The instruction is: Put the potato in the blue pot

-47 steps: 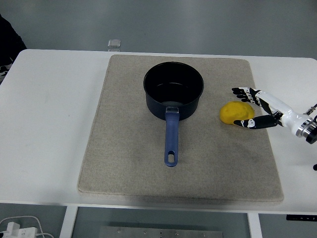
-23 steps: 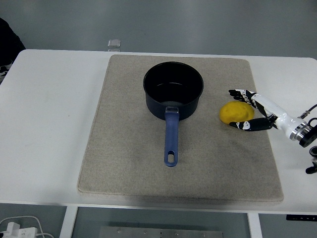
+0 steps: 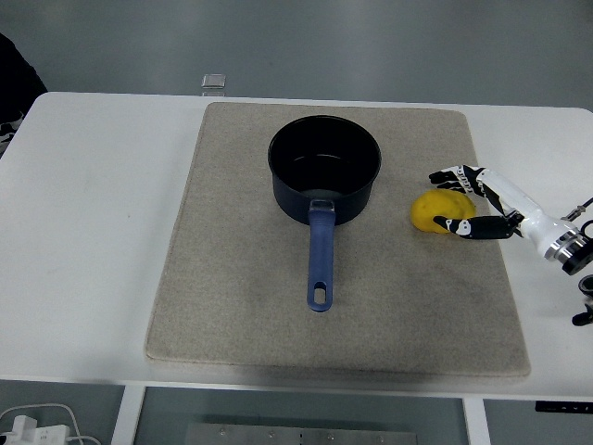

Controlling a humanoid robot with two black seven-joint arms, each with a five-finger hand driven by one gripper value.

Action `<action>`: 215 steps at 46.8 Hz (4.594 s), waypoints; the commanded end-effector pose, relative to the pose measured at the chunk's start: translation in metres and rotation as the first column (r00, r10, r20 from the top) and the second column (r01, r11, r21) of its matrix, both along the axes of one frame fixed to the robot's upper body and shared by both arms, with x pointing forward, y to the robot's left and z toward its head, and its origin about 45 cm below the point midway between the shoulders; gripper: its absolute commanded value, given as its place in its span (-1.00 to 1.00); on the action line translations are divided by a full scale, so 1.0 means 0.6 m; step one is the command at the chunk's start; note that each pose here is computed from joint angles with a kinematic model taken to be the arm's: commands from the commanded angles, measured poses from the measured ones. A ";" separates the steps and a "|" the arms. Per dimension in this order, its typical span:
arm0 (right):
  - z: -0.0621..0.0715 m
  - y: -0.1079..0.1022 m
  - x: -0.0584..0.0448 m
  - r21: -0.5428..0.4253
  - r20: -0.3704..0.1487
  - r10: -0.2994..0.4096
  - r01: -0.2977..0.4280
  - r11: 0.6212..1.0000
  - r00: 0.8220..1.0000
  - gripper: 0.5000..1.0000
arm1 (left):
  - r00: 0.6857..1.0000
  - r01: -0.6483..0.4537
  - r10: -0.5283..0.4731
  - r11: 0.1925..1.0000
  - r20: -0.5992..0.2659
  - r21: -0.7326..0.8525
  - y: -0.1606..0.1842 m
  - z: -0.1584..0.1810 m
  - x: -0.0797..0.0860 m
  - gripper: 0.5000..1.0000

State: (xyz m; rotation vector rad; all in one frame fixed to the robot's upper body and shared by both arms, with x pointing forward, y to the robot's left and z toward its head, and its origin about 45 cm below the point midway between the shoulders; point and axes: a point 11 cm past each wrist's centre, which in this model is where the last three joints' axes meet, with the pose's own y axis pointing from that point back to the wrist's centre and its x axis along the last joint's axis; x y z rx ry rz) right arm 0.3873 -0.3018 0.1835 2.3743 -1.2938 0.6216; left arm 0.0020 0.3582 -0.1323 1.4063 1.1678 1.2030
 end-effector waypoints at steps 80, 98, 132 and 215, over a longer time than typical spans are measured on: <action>0.142 0.035 0.084 0.087 0.133 0.009 -0.021 0.996 0.991 -1.00 | 1.000 0.002 -0.002 1.000 -0.001 -0.003 -0.001 0.000 0.000 0.99; 0.182 0.138 0.125 0.089 0.159 0.096 -0.111 0.990 0.983 -1.00 | 1.000 0.000 0.000 1.000 0.000 -0.002 0.000 0.000 0.000 0.99; 0.144 0.291 0.142 0.104 0.148 0.173 -0.190 0.976 0.974 -1.00 | 1.000 0.002 -0.002 1.000 -0.001 -0.009 -0.005 -0.001 0.000 0.99; 0.065 0.317 0.117 0.135 0.073 0.154 -0.163 0.977 0.985 -0.48 | 1.000 0.000 0.000 1.000 0.000 0.001 0.001 0.000 0.000 0.99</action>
